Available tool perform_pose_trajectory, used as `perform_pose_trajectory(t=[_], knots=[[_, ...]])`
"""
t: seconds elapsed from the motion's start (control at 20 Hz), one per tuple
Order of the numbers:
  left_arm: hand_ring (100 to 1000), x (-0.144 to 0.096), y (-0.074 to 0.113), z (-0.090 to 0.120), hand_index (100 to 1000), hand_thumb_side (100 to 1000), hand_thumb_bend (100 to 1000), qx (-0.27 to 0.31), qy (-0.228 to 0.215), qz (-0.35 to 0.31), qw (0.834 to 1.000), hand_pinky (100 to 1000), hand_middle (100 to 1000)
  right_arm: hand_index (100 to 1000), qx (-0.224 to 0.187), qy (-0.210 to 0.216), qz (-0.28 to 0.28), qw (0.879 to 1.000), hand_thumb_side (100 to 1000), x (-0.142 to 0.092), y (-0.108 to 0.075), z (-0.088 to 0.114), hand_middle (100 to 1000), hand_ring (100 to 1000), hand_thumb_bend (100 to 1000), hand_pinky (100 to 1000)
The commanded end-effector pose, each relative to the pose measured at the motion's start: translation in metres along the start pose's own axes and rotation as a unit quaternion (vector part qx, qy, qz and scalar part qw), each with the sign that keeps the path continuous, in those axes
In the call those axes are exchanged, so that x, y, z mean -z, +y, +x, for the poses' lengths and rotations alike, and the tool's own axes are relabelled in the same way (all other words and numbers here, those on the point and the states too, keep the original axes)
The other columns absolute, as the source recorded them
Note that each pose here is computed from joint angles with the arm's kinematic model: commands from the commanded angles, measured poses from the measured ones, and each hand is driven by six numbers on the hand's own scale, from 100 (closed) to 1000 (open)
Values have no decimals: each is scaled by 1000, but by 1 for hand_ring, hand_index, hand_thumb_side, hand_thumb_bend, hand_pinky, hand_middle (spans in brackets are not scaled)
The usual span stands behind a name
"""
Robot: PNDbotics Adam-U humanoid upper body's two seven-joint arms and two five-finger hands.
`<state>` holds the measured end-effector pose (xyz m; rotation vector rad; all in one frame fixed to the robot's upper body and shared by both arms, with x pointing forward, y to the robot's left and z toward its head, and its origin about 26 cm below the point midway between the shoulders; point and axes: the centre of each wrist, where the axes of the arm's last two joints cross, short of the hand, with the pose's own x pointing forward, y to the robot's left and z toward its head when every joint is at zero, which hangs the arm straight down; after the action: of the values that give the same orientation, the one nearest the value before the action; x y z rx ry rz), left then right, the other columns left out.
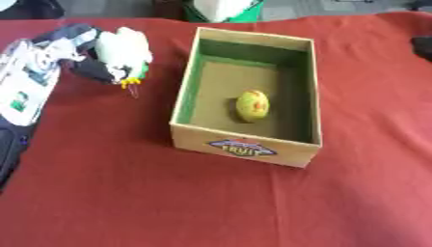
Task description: Pick up objects on the table and place them in the box.
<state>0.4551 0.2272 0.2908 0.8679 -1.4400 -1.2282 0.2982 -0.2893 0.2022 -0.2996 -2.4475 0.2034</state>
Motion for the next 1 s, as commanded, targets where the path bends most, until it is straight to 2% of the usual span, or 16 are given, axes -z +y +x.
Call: perform_pose_trajectory(t=[0.05, 0.3, 0.5, 0.75, 1.0], knots=[[523, -10, 25, 15, 527, 354, 100, 26, -21, 49, 998, 417, 456, 921, -3, -11, -1, 1000, 907, 4, -4, 6, 616, 782, 100, 839], [521, -22, 42, 64, 524, 348, 100, 70, -85, 96, 989, 414, 453, 920, 0, -14, 0, 1000, 906, 5, -4, 7, 617, 782, 100, 838], [523, -32, 46, 106, 525, 351, 100, 93, -136, 126, 978, 417, 454, 919, 5, -19, 1, 1000, 906, 7, -4, 8, 618, 782, 100, 837], [522, -37, 35, 148, 525, 350, 100, 109, -183, 141, 967, 416, 454, 918, 14, -29, 2, 999, 906, 12, -4, 10, 619, 782, 100, 836], [526, -27, 12, 168, 527, 339, 100, 122, -188, 136, 965, 419, 461, 918, 24, -34, 3, 999, 905, 15, -3, 12, 620, 782, 100, 835]])
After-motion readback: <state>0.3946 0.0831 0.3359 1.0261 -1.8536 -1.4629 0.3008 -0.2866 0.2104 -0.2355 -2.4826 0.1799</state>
